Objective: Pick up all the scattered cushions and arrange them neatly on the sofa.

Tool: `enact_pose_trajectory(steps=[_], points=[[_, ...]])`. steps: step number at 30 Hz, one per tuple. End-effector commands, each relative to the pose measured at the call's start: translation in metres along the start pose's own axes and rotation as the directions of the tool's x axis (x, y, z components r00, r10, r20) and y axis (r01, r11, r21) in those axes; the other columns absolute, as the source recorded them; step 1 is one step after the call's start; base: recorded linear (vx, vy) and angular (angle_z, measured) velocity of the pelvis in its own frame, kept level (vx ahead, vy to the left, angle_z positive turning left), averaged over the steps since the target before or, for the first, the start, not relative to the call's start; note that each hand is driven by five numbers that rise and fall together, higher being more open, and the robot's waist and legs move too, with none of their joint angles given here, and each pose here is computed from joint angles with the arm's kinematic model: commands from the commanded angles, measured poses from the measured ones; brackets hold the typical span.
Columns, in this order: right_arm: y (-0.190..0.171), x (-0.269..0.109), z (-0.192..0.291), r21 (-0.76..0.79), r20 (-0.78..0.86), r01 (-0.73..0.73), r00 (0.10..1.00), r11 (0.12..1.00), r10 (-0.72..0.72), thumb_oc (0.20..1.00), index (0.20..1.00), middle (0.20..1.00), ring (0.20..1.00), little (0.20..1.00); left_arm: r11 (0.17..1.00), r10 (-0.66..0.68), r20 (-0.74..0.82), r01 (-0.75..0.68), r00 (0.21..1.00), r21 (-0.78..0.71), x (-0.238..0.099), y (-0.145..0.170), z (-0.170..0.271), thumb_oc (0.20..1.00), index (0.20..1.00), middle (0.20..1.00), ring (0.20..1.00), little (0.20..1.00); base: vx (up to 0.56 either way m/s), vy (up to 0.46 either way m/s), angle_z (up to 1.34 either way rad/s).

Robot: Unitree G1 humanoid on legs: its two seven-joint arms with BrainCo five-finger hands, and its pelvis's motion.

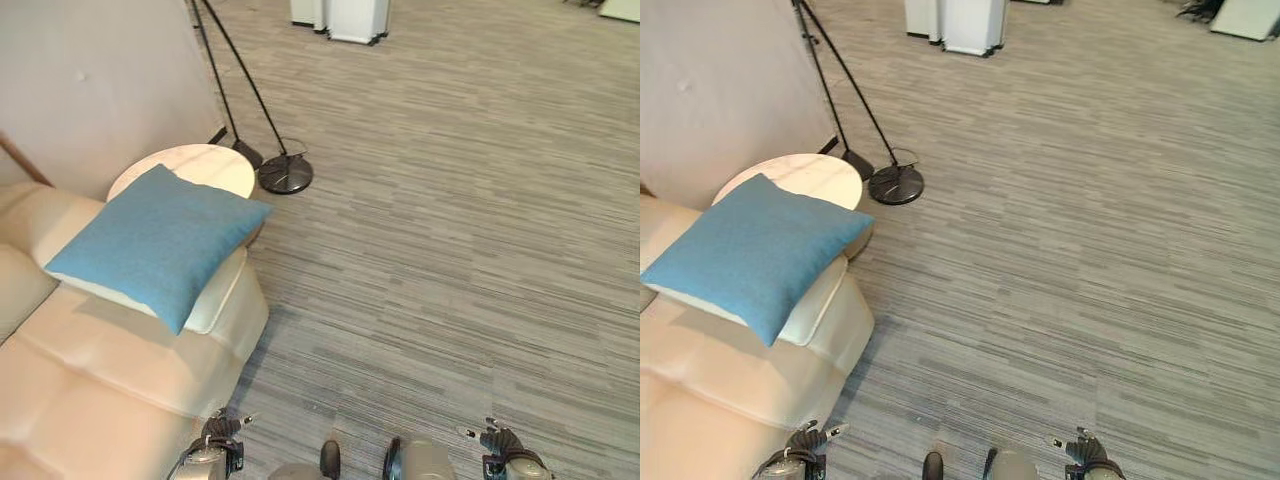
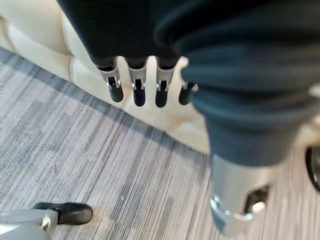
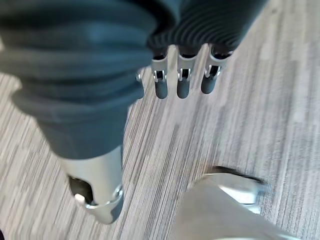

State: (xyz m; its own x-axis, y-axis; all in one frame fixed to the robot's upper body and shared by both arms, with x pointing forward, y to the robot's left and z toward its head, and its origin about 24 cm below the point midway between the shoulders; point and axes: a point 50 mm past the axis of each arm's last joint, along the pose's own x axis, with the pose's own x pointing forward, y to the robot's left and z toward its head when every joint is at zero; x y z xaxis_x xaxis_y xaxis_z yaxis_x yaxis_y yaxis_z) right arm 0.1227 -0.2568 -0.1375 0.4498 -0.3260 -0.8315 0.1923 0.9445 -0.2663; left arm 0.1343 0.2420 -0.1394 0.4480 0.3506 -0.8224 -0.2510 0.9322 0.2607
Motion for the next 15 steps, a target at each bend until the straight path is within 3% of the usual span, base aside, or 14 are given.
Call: enact_pose_trajectory(steps=[1, 8, 15], points=[[-0.013, 0.001, -0.001, 0.066, -0.016, 0.051, 0.999, 0.997, -0.05, 1.0, 1.0, 1.0, 1.0, 1.0, 1.0, 0.023, 0.043, -0.023, 0.999, -0.012, 0.001, 0.014, 0.009, 1.0, 1.0, 1.0, 1.0, 1.0, 0.16, -0.047, 1.06], [-0.019, -0.001, -0.021, 0.026, -0.083, 0.043, 0.996, 0.999, -0.04, 1.0, 1.0, 1.0, 1.0, 1.0, 0.991, 0.023, -0.101, -0.036, 0.995, -0.129, -0.003, 0.015, -0.031, 1.0, 1.0, 1.0, 1.0, 1.0, 0.55, -0.233, 1.02], [-0.029, 0.001, -0.011, 0.038, -0.057, 0.074, 0.996, 0.997, -0.072, 1.0, 1.0, 1.0, 1.0, 1.0, 0.985, 0.02, -0.108, -0.038, 0.994, -0.165, -0.001, 0.013, -0.026, 1.0, 1.0, 1.0, 1.0, 1.0, 0.23, -0.188, 0.85]])
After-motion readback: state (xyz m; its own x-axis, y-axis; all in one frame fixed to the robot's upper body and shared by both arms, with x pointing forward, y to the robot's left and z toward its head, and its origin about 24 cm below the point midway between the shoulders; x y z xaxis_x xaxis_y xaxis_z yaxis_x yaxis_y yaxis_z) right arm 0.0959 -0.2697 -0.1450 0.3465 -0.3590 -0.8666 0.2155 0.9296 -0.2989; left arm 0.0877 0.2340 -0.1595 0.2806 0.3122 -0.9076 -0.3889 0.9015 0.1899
